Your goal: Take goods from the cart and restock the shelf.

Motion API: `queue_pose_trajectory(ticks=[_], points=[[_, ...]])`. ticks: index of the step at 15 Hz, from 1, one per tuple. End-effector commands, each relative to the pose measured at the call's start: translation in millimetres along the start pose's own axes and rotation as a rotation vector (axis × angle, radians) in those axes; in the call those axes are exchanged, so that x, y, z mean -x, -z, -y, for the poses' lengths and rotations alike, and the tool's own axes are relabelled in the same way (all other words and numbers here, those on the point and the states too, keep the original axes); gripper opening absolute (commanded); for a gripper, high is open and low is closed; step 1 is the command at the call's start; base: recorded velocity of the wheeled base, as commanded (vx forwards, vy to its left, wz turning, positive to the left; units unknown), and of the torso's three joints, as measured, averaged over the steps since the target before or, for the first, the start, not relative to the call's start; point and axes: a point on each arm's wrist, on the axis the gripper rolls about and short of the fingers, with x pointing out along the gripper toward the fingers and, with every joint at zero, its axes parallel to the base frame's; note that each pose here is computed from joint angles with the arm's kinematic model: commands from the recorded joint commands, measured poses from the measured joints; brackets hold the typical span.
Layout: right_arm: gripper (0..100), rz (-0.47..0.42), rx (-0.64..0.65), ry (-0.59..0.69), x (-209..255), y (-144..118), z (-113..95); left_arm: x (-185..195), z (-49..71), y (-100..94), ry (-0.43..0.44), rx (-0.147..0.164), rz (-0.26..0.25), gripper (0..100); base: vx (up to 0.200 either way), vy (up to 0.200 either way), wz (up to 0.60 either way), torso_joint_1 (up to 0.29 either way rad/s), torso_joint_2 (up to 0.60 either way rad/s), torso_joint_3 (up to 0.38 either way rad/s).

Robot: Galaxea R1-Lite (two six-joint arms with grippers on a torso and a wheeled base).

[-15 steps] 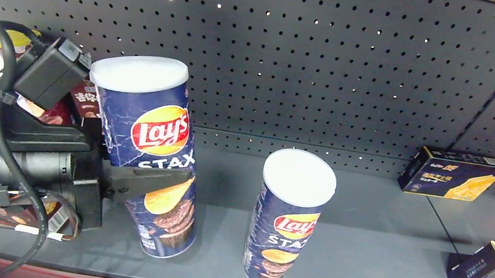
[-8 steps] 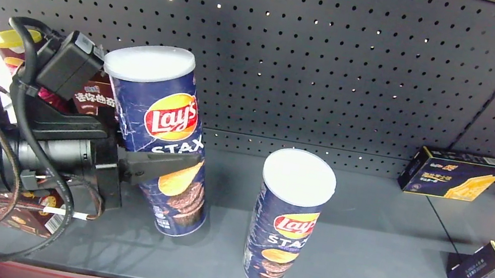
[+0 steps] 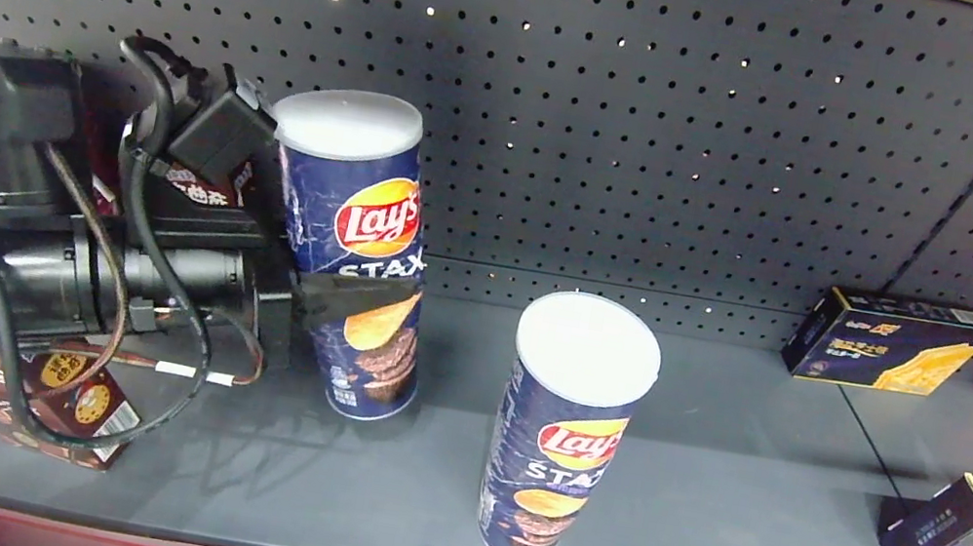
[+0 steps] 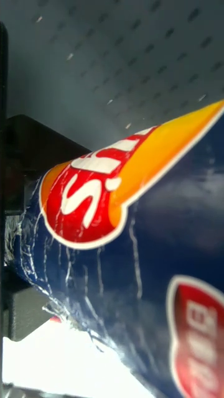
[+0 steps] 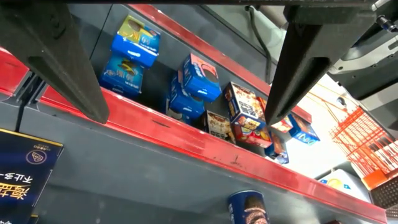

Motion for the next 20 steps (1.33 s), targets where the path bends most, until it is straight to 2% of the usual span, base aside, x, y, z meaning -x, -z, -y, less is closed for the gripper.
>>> queue_pose_trajectory(ticks=[1,2,5,6,7,9,12,14,17,20], points=[[100,0.000,0.000,-0.001,-0.1,-0.2,0.0,-10.6,-12.9,2.7,-0.011,0.006,-0.008,0,0.000,0.000,0.00,0.000,0.00,0.000],[100,0.000,0.000,-0.001,-0.1,-0.2,0.0,-11.5,-13.4,0.1,-0.009,0.000,-0.001,0,0.000,0.000,0.00,0.000,0.00,0.000],[100,-0.002,0.000,-0.001,-0.1,-0.1,0.0,-17.3,-15.3,3.9,0.050,0.008,-0.006,0,0.000,0.000,0.00,0.000,0.00,0.000],[100,0.000,0.000,-0.001,-0.1,-0.2,0.0,-26.9,-21.3,4.5,0.051,0.005,-0.003,0,0.000,0.000,0.00,0.000,0.00,0.000],[100,-0.002,0.000,-0.001,-0.1,-0.1,0.0,-27.3,-21.6,4.4,0.051,0.004,-0.002,0,0.000,0.000,0.00,0.000,0.00,0.000],[100,-0.002,0.000,-0.001,-0.1,-0.1,0.0,-44.2,-35.6,-1.5,0.053,-0.013,0.020,0,0.000,0.000,0.00,0.000,0.00,0.000],[100,-0.002,0.000,-0.001,-0.1,-0.1,0.0,-63.6,-44.6,0.0,0.066,-0.021,0.027,0,0.000,0.000,0.00,0.000,0.00,0.000],[100,-0.002,0.000,-0.001,-0.1,-0.1,0.0,-78.8,-40.3,2.4,0.100,-0.022,0.026,0,0.000,0.000,0.00,0.000,0.00,0.000],[100,-0.002,0.000,-0.001,-0.1,-0.1,0.0,-99.9,-38.0,7.0,0.132,-0.044,0.045,0,0.000,0.000,0.00,0.000,0.00,0.000],[100,-0.002,0.000,-0.001,-0.1,-0.1,0.0,-121.9,-41.9,15.2,0.150,-0.053,0.054,0,0.000,0.000,0.00,0.000,0.00,0.000]])
